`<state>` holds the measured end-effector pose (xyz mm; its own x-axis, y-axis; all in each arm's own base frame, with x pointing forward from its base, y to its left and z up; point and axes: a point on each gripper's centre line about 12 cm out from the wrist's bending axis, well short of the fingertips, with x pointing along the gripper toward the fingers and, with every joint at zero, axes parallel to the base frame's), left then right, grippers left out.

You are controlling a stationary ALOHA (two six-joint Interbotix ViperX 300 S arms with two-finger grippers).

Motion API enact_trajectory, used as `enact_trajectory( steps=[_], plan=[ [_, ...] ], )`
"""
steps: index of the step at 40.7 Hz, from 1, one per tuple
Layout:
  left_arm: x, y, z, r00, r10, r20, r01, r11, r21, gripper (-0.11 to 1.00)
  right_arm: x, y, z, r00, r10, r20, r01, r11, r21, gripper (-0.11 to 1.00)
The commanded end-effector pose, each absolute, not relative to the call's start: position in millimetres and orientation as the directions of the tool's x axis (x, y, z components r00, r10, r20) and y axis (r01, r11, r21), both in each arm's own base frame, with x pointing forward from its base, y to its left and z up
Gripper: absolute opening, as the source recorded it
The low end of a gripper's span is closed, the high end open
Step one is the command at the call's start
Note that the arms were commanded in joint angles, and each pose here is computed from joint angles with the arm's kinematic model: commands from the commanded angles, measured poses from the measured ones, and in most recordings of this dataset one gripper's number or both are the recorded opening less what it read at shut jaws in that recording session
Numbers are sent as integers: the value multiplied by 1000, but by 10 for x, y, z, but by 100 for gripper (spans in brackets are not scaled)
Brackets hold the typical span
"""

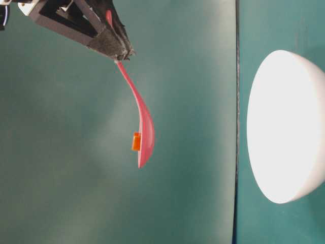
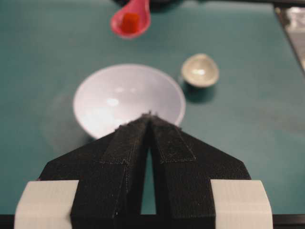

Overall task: Grip the spoon and scoop the red block from the bowl with right arm.
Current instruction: 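Lift the loaded spoon up and away from the bowl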

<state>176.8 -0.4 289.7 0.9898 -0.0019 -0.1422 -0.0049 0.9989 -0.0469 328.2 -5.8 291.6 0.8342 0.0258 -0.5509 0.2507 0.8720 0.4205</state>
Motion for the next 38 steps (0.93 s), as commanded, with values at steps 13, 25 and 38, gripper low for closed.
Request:
enact_trajectory(
  steps=[13,25,38],
  plan=[
    [1778,-4,3029,994,-2,-107,-4,999,-52,0,3282,-77,3075,858,14,-513,234,879,416,22],
    [1780,-4,3018,994,-2,-112,-3,999,-41,0,3282,-77,3065,855,14,-519,236,879,413,22],
    [1780,-4,3016,994,-2,-113,-3,999,-40,0,3284,-79,3073,856,13,-516,234,882,410,22]
  ],
)
